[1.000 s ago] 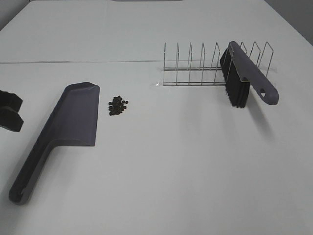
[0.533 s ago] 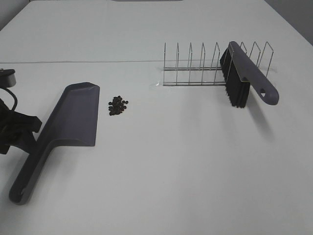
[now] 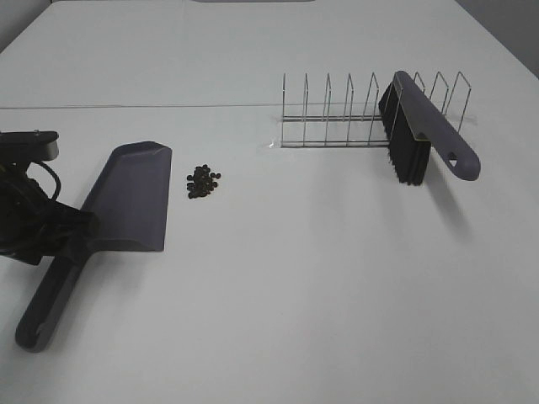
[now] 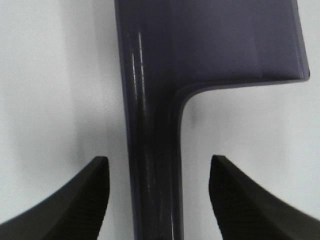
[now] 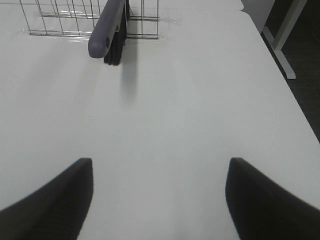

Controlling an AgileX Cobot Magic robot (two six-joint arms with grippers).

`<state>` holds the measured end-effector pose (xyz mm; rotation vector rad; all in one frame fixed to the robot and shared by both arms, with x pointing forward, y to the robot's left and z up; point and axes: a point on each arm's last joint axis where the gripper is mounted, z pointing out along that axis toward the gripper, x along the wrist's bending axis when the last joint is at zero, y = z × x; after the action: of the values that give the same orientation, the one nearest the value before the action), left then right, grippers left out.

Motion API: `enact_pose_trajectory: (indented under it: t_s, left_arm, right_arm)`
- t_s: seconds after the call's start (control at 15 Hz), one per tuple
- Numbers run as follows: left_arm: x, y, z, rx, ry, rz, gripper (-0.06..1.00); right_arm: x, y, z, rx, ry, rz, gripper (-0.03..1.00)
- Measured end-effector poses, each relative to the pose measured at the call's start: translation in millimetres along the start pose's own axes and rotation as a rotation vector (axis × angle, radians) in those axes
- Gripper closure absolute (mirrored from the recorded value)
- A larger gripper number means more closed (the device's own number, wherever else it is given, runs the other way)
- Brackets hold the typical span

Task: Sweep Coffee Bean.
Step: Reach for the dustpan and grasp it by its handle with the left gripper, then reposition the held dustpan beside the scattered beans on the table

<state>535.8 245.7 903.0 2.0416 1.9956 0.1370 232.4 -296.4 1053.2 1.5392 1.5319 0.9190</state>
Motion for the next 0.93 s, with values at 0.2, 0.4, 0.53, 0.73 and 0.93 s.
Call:
enact_pose_trajectory:
  t_s: [0.2, 0.4, 0.53, 0.73, 0.93]
  left_arm:
    - [2.6, -0.1, 16.8, 0.005, 0.012, -0.003, 0.37]
    - [5.0, 1.2, 31.6, -0.007, 0.023, -0.004, 0.37]
    - [5.3, 5.1, 35.3, -0.031, 0.026, -0.003, 0.39]
    - [5.5, 6.4, 36.9, -0.037, 0.028, -0.001, 0.56]
    - [5.4, 6.7, 36.8, -0.038, 0.027, -0.017, 0.56]
  right_arm:
    - [0.0, 0.0, 0.0, 0.000, 0.000, 0.000, 0.26]
    - [0.0, 0.0, 0.0, 0.000, 0.000, 0.000, 0.26]
    - [0.0, 0.0, 0.0, 0.000, 0.000, 0.000, 0.26]
    - [0.0, 0.0, 0.0, 0.000, 0.000, 0.001, 0.26]
    - [0.0, 0.0, 0.0, 0.000, 0.000, 0.001, 0.26]
